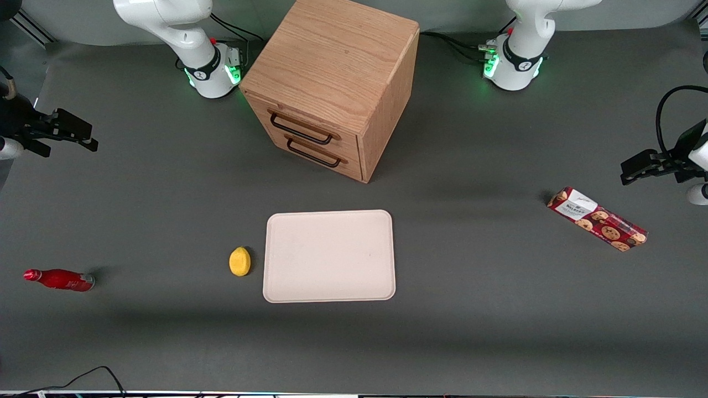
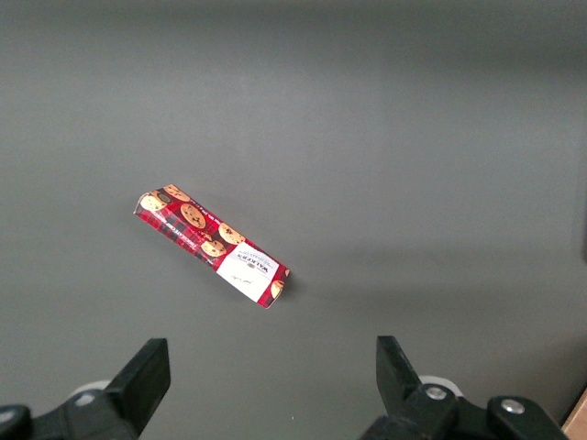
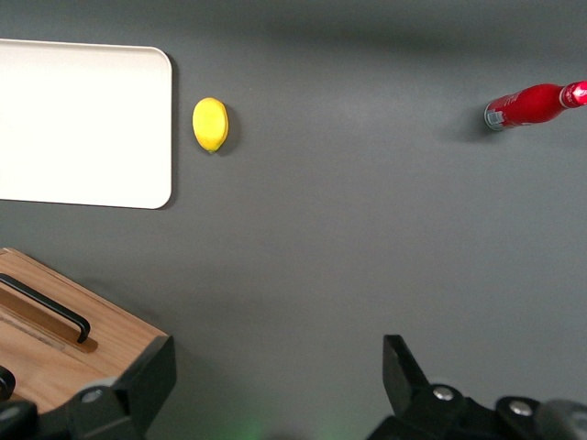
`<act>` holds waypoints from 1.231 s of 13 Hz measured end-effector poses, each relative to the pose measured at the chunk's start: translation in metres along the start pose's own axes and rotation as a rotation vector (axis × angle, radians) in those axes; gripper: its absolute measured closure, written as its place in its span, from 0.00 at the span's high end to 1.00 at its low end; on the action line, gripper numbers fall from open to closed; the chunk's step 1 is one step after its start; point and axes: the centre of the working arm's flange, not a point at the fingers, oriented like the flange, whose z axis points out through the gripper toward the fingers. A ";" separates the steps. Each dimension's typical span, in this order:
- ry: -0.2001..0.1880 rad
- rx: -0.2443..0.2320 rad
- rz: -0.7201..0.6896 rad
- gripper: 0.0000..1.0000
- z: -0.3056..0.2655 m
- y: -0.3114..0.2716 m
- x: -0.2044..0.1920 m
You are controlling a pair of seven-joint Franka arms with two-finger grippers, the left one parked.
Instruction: Open upper drawer
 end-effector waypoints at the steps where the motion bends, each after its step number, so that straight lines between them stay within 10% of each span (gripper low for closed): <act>1: -0.002 0.000 0.000 1.00 0.000 0.000 0.000; 16: -0.016 0.002 0.010 1.00 0.002 0.005 -0.002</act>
